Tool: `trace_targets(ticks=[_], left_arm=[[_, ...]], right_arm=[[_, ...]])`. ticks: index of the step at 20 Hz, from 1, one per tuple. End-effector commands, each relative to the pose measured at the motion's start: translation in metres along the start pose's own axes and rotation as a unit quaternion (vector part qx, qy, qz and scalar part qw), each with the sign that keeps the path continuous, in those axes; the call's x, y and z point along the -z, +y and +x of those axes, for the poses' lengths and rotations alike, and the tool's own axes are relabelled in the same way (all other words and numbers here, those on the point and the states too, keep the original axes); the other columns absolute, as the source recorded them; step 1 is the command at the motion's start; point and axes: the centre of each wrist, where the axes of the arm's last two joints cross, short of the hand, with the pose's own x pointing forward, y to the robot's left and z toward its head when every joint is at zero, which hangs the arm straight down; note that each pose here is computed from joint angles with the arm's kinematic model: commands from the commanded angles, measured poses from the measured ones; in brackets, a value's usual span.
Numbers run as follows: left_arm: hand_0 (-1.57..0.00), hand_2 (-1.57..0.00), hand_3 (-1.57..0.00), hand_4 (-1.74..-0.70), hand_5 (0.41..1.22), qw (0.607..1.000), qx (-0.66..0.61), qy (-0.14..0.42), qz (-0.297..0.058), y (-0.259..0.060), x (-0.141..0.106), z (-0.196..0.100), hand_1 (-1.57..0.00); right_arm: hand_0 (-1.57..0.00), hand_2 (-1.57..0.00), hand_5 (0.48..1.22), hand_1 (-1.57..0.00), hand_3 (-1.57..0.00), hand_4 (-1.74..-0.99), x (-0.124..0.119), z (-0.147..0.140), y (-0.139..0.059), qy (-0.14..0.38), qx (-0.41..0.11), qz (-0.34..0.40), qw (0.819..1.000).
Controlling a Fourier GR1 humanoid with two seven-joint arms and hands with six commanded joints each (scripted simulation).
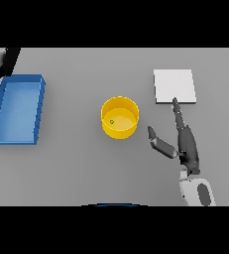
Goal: Pick up the red beaker and tilt it to pour out 1 green nut into yellow bowl. Pick up the yellow bowl and place it on the metallic measuring scale.
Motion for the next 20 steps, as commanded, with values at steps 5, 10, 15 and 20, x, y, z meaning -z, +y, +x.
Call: trace_targets(ticks=[5,10,15,20], left_arm=[[-1.57,-1.57,-1.50,-1.74,1.221,0.963,-0.231,0.136,0.007,-0.056,-0.019,-0.090,-1.57],[-1.57,-1.57,-1.55,-1.74,1.221,0.891,-0.349,0.290,-0.001,-0.130,-0.046,-0.133,-1.57],[-1.57,-1.57,-1.46,-1.74,1.221,0.825,-0.436,0.360,-0.010,-0.180,-0.068,-0.147,-1.57],[-1.57,-1.57,-1.38,-1.74,1.221,0.779,-0.493,0.387,-0.014,-0.228,-0.093,-0.136,-1.57]], right_arm=[[0.00,0.00,0.631,0.00,0.00,-1.081,0.004,0.002,-0.005,-0.008,0.051,0.014,0.999],[0.00,0.00,0.663,0.00,0.00,-1.148,0.007,-0.002,-0.008,-0.004,0.055,0.025,0.998],[0.00,0.00,0.696,0.00,0.00,-1.188,0.002,-0.004,-0.004,-0.009,0.039,0.035,0.999],[0.00,0.00,0.709,0.00,0.00,-1.202,0.002,-0.005,-0.006,-0.015,0.032,0.031,0.999]])
